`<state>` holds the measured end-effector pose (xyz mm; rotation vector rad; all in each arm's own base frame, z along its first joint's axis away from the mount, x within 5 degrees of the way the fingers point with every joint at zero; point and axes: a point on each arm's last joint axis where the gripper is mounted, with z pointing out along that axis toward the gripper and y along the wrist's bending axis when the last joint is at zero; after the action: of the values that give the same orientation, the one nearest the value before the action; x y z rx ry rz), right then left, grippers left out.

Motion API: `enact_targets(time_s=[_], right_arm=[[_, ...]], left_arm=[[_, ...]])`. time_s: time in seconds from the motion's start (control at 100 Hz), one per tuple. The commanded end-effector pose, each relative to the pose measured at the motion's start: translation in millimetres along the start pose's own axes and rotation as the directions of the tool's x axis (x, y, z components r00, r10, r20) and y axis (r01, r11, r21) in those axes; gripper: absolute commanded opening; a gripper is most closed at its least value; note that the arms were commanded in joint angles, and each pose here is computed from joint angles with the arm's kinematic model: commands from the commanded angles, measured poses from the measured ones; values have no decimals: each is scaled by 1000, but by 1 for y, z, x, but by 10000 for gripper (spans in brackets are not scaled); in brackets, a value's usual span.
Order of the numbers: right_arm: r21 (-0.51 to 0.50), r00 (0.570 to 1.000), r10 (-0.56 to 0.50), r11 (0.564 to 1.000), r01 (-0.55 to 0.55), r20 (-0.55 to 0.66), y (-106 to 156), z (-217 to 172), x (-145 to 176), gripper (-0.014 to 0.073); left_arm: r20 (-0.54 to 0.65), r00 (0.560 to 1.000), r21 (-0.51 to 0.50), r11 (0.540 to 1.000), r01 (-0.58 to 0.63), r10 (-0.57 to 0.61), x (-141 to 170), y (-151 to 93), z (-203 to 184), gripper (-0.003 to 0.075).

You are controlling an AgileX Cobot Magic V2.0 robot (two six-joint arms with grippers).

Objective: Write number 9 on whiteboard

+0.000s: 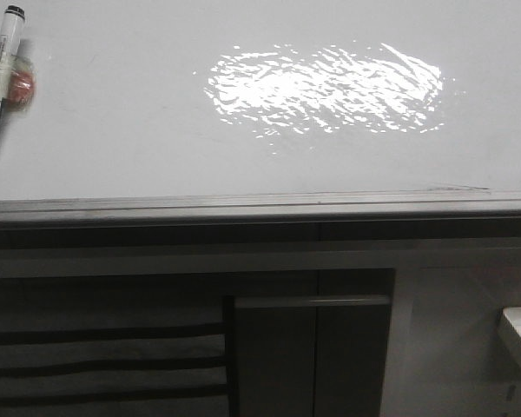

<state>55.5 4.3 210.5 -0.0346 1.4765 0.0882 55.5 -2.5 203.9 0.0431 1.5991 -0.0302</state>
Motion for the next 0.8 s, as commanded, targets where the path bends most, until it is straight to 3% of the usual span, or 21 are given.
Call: enact_targets(time_s=[0.0,0.79], right_arm=[[11,997,-3,1000,2,74,-1,-1,0,-72],[12,996,-3,1000,2,87,-1,-1,-1,-72]], left_arm=[[74,997,7,1000,1,-2,2,0,-1,-20],[74,997,7,1000,1,-2,2,0,-1,-20]])
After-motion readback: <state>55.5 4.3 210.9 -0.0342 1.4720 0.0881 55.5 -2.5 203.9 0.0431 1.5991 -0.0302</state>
